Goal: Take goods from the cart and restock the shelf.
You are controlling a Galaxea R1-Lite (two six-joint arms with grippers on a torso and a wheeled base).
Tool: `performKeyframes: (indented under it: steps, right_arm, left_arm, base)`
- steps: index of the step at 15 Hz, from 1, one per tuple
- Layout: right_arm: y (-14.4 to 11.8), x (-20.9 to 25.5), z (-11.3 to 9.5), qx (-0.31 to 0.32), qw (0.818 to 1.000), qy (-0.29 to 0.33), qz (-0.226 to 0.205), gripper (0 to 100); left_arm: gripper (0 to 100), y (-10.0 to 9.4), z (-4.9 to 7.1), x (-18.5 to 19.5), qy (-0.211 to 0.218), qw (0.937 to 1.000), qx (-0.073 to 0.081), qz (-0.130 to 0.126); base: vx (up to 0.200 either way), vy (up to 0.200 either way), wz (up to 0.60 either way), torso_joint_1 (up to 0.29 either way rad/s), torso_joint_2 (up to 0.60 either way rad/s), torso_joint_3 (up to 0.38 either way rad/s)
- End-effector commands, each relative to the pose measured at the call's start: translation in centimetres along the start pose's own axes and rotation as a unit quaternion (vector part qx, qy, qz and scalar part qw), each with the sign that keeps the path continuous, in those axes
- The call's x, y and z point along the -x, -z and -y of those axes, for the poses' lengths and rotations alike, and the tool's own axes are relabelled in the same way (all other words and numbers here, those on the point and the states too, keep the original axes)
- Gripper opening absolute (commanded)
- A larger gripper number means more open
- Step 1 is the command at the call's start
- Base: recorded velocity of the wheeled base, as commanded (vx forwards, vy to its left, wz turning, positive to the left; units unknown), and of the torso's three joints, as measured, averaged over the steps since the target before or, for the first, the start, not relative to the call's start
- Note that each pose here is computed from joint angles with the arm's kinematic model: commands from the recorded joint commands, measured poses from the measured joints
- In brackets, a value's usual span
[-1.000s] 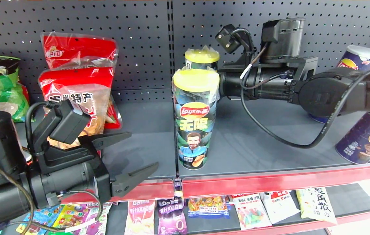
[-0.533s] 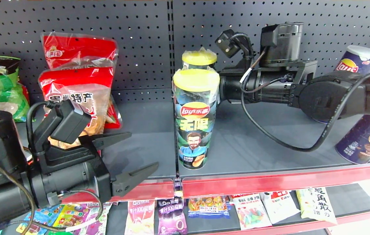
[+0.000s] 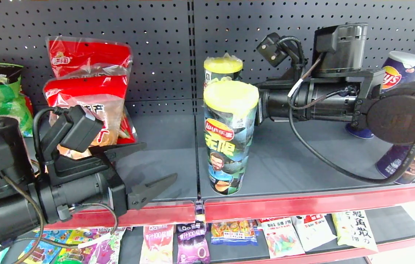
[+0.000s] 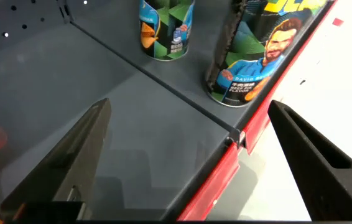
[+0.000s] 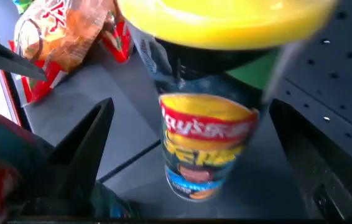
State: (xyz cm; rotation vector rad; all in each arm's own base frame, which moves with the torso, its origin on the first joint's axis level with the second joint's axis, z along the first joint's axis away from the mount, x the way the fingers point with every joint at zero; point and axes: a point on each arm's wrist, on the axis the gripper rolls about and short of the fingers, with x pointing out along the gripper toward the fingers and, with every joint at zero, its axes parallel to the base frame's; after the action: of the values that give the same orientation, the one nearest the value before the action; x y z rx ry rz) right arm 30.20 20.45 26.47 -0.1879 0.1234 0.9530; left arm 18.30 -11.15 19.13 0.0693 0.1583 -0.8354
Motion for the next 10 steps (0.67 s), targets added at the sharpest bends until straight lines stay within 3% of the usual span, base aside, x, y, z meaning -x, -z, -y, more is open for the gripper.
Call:
performKeyframes:
  steps: [1,7,10]
  right_arm:
    - [0.0,0.4,0.5,0.0,1.0,0.01,0.001,100]
    - [1.6,1.4,3.6,-0.016,0.996,0.087,-0.028,100]
    - [1.6,3.2,2.8,-0.02,0.995,0.091,-0.031,100]
  left_arm:
    - [100,0.1,-0.1,-0.4,0.0,1.0,0.001,-0.004]
    - [100,0.1,-0.2,-0.5,0.0,1.0,0.001,-0.005]
    - [100,0.1,-0.3,-0.8,0.0,1.0,0.002,-0.006]
  base:
    - [0.0,0.0,0.0,0.0,0.0,0.0]
    - [0.0,0.0,0.0,0.0,0.0,0.0]
    - [0.0,0.0,0.0,0.0,0.0,0.0]
